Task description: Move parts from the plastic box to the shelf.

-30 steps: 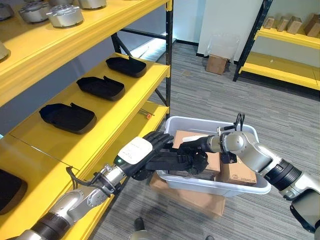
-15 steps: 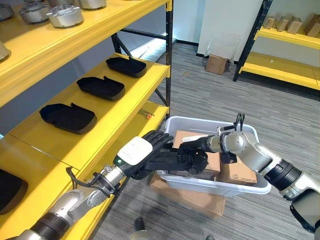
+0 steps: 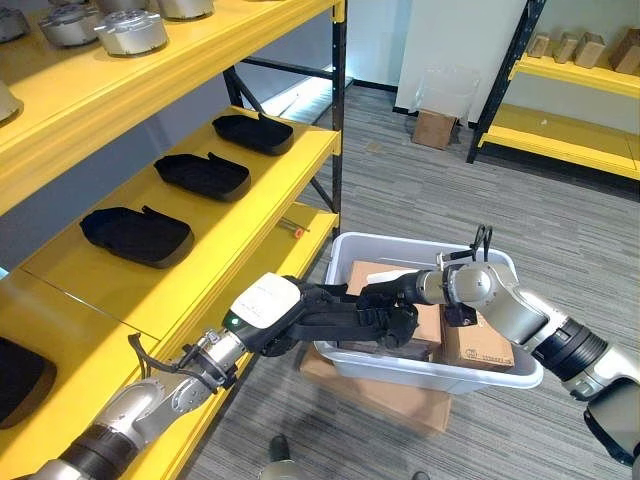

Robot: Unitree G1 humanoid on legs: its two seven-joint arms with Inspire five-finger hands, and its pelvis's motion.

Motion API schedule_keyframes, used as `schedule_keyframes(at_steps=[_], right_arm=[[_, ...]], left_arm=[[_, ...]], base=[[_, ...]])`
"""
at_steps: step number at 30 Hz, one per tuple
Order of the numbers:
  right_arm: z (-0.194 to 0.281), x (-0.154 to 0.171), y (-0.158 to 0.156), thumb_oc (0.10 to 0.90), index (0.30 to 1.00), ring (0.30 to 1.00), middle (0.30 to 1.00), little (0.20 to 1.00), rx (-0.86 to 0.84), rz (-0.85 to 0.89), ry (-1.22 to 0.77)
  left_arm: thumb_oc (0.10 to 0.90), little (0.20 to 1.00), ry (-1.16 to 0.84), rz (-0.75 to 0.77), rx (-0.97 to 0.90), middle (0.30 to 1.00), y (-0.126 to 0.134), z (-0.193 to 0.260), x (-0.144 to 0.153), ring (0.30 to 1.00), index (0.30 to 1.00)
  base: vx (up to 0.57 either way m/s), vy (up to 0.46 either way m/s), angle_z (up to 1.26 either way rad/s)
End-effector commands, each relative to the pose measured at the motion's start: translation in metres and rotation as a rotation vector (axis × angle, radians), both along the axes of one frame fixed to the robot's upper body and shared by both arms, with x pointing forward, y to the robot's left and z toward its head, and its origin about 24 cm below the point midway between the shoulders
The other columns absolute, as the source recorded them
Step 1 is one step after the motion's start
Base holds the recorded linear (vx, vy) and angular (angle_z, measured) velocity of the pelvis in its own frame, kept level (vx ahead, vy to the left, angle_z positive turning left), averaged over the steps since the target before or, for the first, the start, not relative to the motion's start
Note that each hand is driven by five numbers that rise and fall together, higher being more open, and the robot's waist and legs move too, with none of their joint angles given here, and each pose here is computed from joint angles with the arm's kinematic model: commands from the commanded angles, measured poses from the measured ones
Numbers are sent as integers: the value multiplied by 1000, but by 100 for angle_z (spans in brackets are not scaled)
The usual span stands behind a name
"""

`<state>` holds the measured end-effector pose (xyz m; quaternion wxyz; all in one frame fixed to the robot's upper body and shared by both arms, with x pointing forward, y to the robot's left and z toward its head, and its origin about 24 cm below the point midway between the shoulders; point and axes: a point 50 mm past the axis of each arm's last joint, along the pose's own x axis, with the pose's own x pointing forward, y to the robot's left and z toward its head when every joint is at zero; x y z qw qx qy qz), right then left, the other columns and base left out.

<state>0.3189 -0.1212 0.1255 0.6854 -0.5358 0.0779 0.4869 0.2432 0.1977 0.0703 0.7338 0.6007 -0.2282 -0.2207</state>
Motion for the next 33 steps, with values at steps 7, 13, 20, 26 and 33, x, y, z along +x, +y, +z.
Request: schedule_keyframes(at_steps=[7,13,20,26,33], right_arm=[[71,6,38,400,300,300,300,300,197,156,-251],[70,7,40,400,300,300,300,300,226,142,-261],[69,11,40,400,300,300,300,300,291,107,-243],[68,11,44,900,1000,1000,1000,1000,332,108,-225],[85,7,34,900,1000,1000,1000,1000,296,133,-378]], left_arm=[[400,300,-191,-125,-347,300,-35,47,15,300,300],[400,300,-192,-121,-398,300,-38,51,17,300,300],[400,300,-185,-107,-454,300,-41,56,17,300,300],[400,300,-155,-115,-434,300,-45,52,16,300,300],[400,300,-134,-58,-396,300,-34,48,16,300,300]], base=[[0,0,0],[0,0,0],[0,0,0],[0,0,0],[0,0,0]])
